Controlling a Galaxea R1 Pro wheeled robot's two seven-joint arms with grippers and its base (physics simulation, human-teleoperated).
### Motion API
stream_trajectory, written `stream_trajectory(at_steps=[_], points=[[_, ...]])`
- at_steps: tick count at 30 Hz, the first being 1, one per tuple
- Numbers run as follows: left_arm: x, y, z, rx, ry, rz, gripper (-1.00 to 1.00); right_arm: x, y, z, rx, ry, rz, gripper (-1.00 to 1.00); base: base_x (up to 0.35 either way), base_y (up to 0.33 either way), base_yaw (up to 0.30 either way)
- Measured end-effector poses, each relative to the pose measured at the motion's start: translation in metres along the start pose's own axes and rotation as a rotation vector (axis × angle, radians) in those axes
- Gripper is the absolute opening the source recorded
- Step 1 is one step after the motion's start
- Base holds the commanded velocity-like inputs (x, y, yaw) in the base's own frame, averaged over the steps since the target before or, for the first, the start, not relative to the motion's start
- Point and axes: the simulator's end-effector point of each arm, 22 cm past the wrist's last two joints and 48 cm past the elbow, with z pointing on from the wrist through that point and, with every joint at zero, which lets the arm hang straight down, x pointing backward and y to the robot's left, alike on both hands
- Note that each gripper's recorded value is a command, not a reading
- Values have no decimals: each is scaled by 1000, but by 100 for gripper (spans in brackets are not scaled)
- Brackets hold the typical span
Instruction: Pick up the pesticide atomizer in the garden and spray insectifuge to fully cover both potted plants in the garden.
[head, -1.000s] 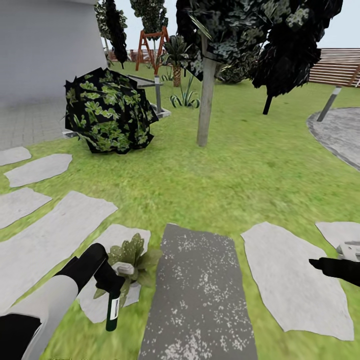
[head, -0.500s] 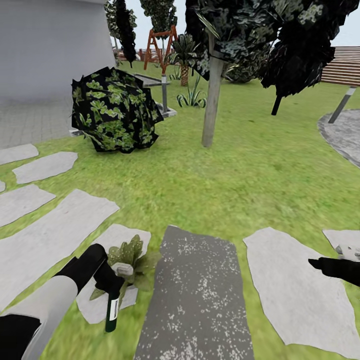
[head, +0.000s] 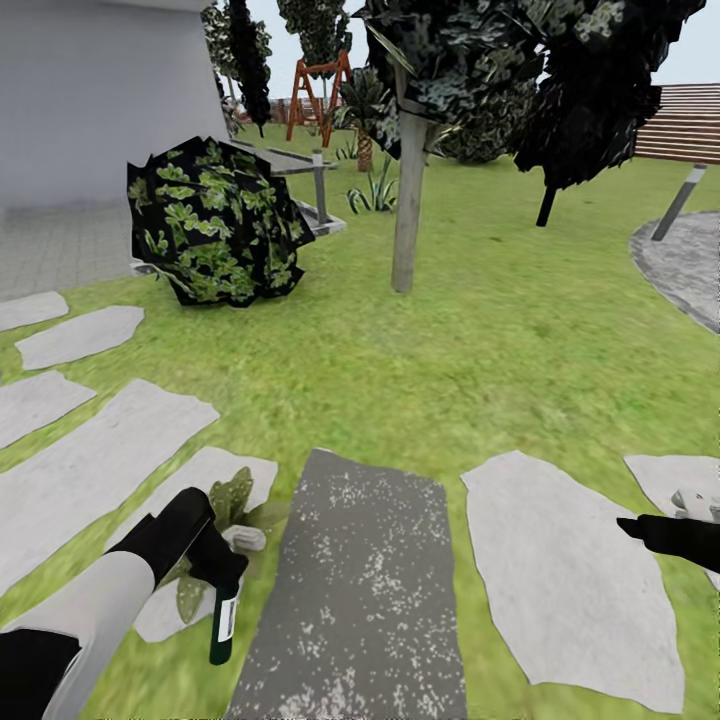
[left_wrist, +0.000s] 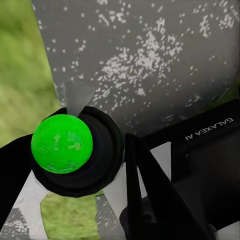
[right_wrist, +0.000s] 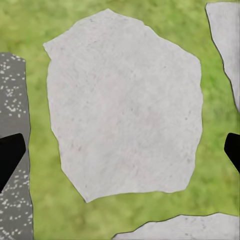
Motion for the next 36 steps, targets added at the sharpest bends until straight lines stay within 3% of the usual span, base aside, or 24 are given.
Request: stream_trajectory(at_steps=[28, 36], points=[[-4, -5, 10, 12, 16, 7, -100, 9, 8, 11, -9, 27, -16, 100, -2, -7, 145], [-4, -7, 11, 12, 18, 10, -100, -8, 17, 13, -32, -60, -67, 100, 161, -23, 34]])
